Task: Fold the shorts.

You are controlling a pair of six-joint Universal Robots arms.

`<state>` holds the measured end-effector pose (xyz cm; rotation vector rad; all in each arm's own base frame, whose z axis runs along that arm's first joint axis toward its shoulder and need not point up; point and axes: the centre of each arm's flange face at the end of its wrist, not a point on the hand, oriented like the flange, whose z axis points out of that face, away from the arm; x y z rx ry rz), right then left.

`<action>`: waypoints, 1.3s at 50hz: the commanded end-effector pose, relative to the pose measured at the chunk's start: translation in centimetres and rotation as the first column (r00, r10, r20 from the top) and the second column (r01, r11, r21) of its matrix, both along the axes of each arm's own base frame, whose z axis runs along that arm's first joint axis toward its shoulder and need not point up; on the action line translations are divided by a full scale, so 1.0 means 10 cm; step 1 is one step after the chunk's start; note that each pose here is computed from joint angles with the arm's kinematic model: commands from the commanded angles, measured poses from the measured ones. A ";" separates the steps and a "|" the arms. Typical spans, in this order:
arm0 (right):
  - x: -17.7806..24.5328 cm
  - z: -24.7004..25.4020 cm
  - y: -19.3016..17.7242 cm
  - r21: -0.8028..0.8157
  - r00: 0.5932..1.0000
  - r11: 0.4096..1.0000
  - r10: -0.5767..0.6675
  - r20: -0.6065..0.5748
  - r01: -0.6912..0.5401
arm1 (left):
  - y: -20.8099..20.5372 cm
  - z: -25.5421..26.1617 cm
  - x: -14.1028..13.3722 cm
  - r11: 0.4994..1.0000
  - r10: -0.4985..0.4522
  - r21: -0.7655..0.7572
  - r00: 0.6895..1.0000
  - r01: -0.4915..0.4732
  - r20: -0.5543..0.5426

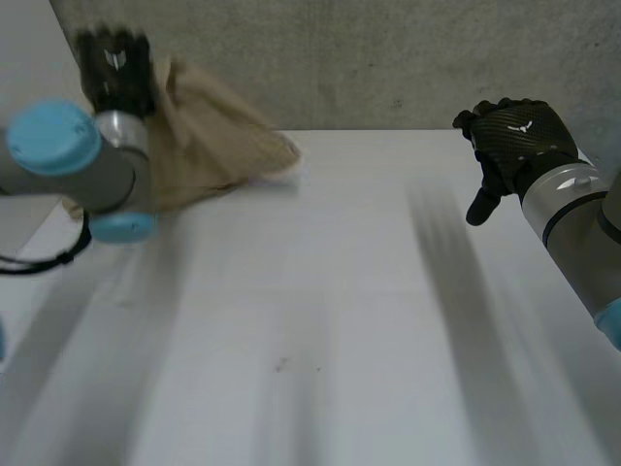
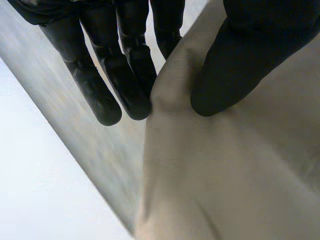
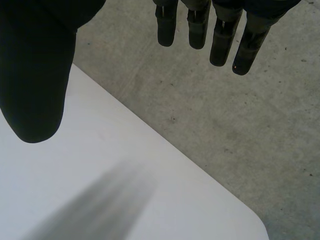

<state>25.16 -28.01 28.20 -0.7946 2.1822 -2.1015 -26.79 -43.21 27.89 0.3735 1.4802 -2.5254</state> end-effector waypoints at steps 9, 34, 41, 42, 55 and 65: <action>-0.05 0.16 0.01 -0.039 1.000 0.999 -0.014 0.019 0.015 | 1.32 1.37 -0.69 0.924 -0.301 -0.278 0.947 0.262 -0.108; 0.17 -0.38 0.23 0.478 0.858 0.849 -0.061 0.510 -0.224 | 2.01 0.51 -0.89 0.905 -0.423 0.055 0.906 0.422 0.009; 0.31 -0.67 0.34 0.580 0.846 0.765 -0.087 0.526 -0.282 | 2.07 0.49 -0.92 0.898 -0.437 0.066 0.900 0.435 0.013; 0.34 -0.71 0.36 0.585 0.854 0.759 -0.076 0.514 -0.285 | 2.07 0.49 -0.92 0.897 -0.438 0.065 0.899 0.436 0.013; 0.12 -0.42 0.22 0.496 0.865 0.840 -0.067 0.497 -0.221 | 2.01 0.42 -0.92 0.901 -0.428 0.086 0.904 0.425 0.016; 0.45 -0.77 0.46 0.533 0.870 0.812 -0.065 0.489 -0.239 | 2.07 0.40 -0.94 0.895 -0.440 0.092 0.898 0.437 0.016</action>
